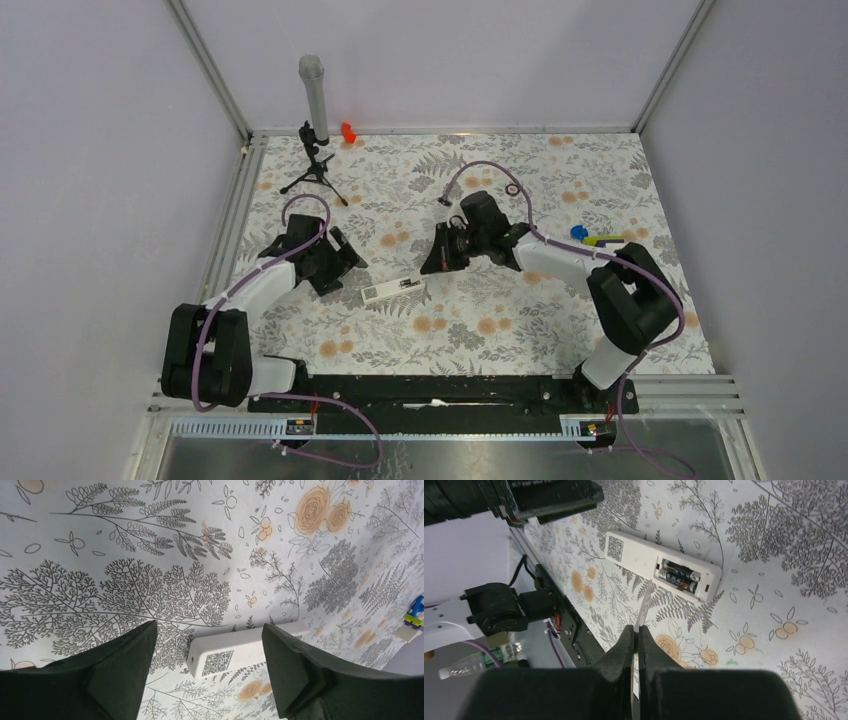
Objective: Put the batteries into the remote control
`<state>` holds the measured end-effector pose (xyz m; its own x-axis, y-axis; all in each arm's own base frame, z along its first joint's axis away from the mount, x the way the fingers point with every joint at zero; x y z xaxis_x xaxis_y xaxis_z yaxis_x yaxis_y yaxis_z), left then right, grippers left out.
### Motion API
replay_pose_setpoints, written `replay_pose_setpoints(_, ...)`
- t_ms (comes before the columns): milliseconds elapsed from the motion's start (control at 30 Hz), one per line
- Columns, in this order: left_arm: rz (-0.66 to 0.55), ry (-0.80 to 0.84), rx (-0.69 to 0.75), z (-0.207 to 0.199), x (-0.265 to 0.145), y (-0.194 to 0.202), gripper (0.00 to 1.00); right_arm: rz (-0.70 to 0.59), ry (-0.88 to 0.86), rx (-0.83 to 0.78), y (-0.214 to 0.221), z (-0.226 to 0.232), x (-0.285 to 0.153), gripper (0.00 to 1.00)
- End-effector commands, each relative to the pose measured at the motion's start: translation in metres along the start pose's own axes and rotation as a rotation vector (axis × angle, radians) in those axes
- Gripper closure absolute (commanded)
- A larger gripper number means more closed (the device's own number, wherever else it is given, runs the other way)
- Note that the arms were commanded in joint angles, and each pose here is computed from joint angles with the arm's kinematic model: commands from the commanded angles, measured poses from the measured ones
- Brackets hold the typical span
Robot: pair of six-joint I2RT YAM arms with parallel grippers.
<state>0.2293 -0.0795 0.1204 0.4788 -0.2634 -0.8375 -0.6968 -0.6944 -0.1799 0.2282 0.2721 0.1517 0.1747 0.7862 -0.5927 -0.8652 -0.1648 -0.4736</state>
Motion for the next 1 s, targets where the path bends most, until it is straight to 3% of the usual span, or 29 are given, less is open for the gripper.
replay_pose_setpoints(0,-0.002,0.032,0.055,-0.005,-0.014,-0.002,0.17,0.030,-0.186,-0.016,-0.021,0.009,0.002,1.00)
replay_pose_setpoints(133,0.063,0.018,0.080,-0.001,-0.016,0.005,0.18,0.093,-0.237,0.015,-0.025,0.002,0.017,1.00)
replay_pose_setpoints(333,0.160,0.044,0.090,0.003,-0.009,0.013,0.36,0.132,-0.217,0.027,-0.021,-0.009,0.027,1.00)
replay_pose_setpoints(633,0.222,0.048,0.105,0.008,-0.001,0.019,0.37,0.123,-0.176,0.037,-0.021,-0.020,0.033,1.00)
replay_pose_setpoints(967,0.216,0.016,0.110,0.014,0.003,0.019,0.44,0.079,-0.172,0.041,-0.027,-0.022,0.039,1.00)
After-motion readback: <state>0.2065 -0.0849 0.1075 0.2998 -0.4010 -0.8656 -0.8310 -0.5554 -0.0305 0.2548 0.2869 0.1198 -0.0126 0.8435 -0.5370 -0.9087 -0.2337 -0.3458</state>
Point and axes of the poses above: each gripper's point midway between its finger pads, its own x axis out along the fingers, its own z axis along the line the jaws close on, y = z × x, the point moved 9 cm from there along -x, back along the fingers, and after that the axes turned 6 degrees about -x, right-handed, at the moved point
